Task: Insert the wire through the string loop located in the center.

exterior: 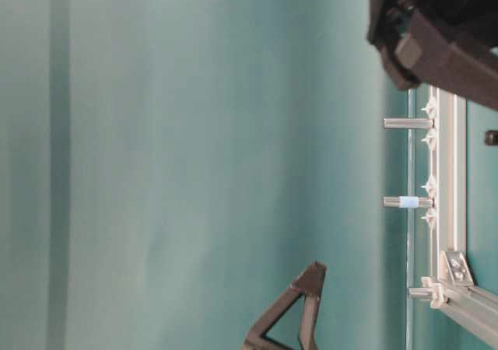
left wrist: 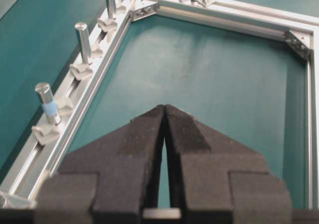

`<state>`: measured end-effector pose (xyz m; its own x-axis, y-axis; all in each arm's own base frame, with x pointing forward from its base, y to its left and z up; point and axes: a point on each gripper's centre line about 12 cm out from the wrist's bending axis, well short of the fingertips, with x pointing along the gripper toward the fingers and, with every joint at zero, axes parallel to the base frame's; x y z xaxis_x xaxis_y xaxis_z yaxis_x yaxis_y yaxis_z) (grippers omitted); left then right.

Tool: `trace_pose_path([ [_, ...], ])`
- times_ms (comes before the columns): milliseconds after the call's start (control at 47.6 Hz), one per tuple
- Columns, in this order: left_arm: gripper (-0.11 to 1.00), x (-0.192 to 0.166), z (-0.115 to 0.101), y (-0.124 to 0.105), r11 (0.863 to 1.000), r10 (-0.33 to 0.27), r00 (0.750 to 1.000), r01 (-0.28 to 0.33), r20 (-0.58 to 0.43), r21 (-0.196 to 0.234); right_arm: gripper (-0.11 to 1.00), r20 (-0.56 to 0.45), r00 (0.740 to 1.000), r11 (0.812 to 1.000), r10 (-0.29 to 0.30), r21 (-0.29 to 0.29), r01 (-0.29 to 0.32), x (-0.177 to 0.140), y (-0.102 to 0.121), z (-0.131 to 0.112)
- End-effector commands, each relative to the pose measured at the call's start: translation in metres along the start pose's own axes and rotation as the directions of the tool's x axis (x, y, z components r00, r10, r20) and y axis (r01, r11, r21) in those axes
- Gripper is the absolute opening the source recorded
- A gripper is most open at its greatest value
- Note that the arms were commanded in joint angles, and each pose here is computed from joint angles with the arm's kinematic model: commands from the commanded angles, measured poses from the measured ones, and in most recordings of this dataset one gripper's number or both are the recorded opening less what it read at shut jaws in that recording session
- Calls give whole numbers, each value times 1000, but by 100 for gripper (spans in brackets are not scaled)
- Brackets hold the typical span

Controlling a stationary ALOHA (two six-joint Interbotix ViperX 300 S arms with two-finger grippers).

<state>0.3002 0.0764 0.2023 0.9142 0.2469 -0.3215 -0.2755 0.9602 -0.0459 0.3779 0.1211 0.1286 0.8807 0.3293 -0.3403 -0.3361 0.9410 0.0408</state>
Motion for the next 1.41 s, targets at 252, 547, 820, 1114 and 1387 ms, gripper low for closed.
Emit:
trace_pose_path([
  [252,2,-14,3,-1,1000,-7,999,7,32,-4,60,11,1000,1000,28,2,-28,7,11,3],
  [547,2,-16,0,-1,1000,-8,1000,8,24,-3,60,-31,999,1000,31,4,-31,22,12,-14],
  [820,2,-16,-3,-2,1000,-9,1000,9,18,-4,60,-87,996,1000,27,5,-27,37,11,-32],
  [1114,2,-18,-7,-6,1000,-24,1000,24,6,2,59,-131,991,1000,22,8,-21,48,10,-43],
  [1387,2,-18,-9,-8,1000,-28,1000,28,-6,3,59,-182,983,1000,17,7,-16,47,9,-51],
])
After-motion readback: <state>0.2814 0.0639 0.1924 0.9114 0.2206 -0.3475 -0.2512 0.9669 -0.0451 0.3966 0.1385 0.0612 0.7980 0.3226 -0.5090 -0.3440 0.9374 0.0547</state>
